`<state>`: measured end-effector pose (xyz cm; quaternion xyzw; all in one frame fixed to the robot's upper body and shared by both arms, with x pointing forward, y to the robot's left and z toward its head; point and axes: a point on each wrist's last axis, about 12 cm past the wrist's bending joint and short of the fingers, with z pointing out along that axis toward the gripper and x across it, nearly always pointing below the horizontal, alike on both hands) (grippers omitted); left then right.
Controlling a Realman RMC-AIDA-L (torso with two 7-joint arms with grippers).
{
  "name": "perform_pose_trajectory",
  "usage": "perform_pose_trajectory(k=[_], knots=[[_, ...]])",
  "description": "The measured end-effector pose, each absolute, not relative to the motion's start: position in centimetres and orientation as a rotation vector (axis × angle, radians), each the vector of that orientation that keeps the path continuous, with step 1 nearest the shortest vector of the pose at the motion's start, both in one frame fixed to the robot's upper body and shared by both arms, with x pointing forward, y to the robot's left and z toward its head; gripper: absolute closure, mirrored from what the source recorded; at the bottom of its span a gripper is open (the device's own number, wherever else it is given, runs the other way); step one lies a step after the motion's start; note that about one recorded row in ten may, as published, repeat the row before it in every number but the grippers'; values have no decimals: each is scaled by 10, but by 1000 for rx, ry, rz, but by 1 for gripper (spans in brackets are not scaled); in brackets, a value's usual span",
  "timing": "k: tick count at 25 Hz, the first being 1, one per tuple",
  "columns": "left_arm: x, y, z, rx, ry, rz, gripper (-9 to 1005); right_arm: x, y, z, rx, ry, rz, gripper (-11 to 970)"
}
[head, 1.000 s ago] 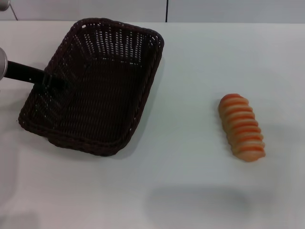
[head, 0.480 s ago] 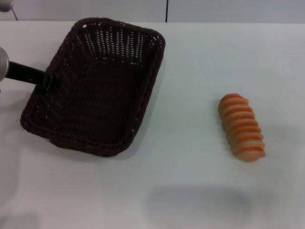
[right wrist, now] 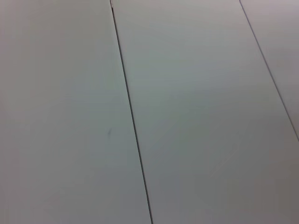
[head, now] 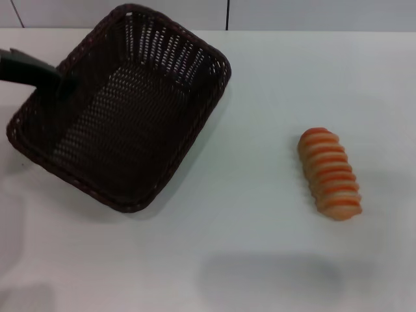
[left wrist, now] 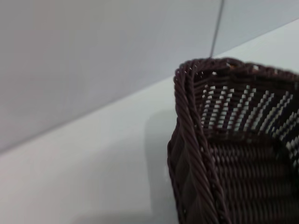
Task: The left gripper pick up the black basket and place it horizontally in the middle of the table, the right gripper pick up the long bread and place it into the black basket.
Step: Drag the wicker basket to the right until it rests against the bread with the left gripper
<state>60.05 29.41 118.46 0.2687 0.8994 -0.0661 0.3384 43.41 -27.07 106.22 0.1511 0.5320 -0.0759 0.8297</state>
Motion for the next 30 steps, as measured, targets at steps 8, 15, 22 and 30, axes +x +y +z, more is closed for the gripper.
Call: perform_pose_trajectory(k=[8,15,22,30], knots=[[600,283,1218,954,2164,-233,806,433,-272,1061,321,1132,-170,182],[595,271,1248,1207,2004,-386,817,431,-274,1060,323,1135,-180,181],[592,256,1261,1448,1895,-480,817,428,-275,1059,326,1139,-185,180],[595,231,1246,1661,1842,-652,816,425,-276,1058,331,1138,-192,182]])
